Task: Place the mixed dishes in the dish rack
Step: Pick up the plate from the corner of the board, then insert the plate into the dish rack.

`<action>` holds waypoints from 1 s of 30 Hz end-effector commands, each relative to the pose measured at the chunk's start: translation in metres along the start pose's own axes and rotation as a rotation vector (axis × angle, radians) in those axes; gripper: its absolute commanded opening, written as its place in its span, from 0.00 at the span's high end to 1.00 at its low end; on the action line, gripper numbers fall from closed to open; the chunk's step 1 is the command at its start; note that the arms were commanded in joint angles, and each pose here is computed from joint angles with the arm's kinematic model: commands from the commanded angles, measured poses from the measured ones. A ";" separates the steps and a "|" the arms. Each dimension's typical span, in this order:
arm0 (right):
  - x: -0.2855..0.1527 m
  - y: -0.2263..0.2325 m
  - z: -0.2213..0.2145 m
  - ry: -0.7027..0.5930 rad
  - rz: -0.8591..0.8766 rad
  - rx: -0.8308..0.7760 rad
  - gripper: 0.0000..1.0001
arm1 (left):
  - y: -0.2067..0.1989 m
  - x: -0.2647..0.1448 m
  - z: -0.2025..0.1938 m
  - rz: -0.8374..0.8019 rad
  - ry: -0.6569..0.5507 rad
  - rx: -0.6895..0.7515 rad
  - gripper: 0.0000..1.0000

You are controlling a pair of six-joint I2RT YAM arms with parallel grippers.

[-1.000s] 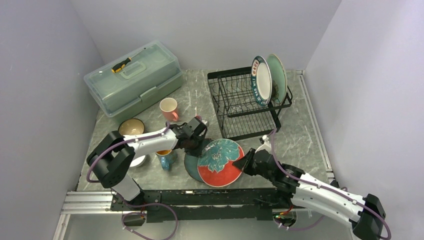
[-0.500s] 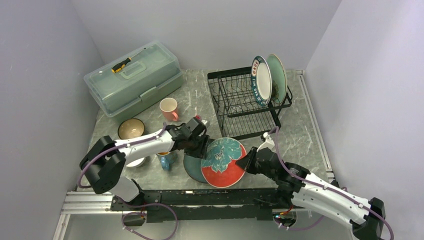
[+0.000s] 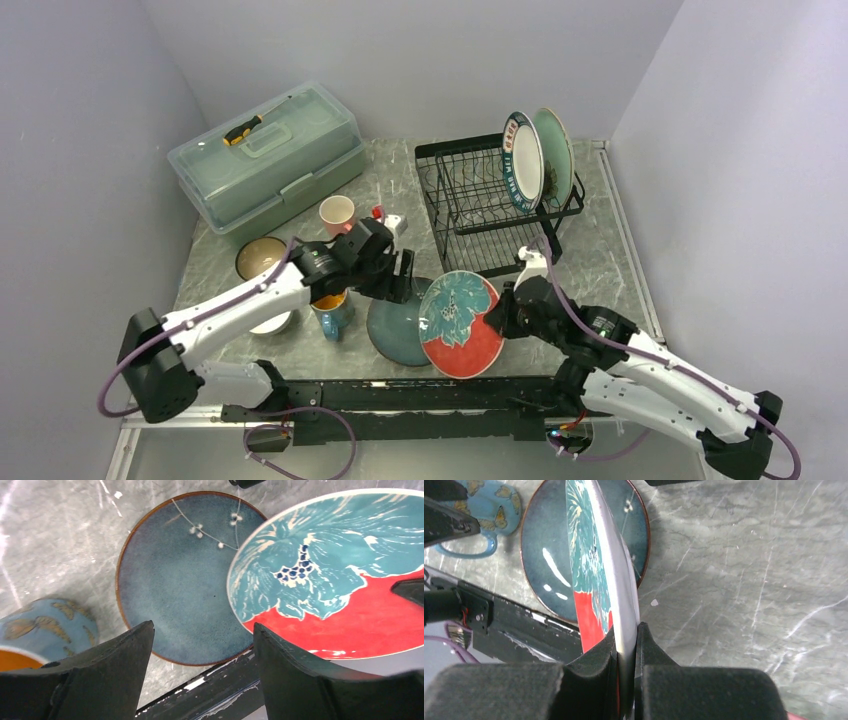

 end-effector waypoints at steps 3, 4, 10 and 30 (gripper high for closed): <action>-0.053 0.026 0.058 -0.188 0.177 -0.109 1.00 | 0.005 -0.046 0.009 0.021 -0.125 0.050 0.15; -0.059 0.028 0.062 -0.195 0.193 -0.118 1.00 | 0.007 -0.050 0.008 0.019 -0.137 0.056 0.12; -0.087 0.043 0.089 -0.232 0.278 -0.209 1.00 | 0.013 -0.068 0.008 0.040 -0.153 0.111 0.04; -0.176 0.068 0.228 -0.607 0.017 -0.296 1.00 | 0.040 -0.087 -0.006 0.126 -0.197 0.170 0.00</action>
Point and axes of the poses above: each gripper's point midway between its finger pads, its own x axis out along the fingers, its own y axis along the line the jaws close on, z = x × y, the point moved 9 cm from there along -x, back along the fingers, and after that the axes turned 11 degrees about -x, right-handed, at the moved point
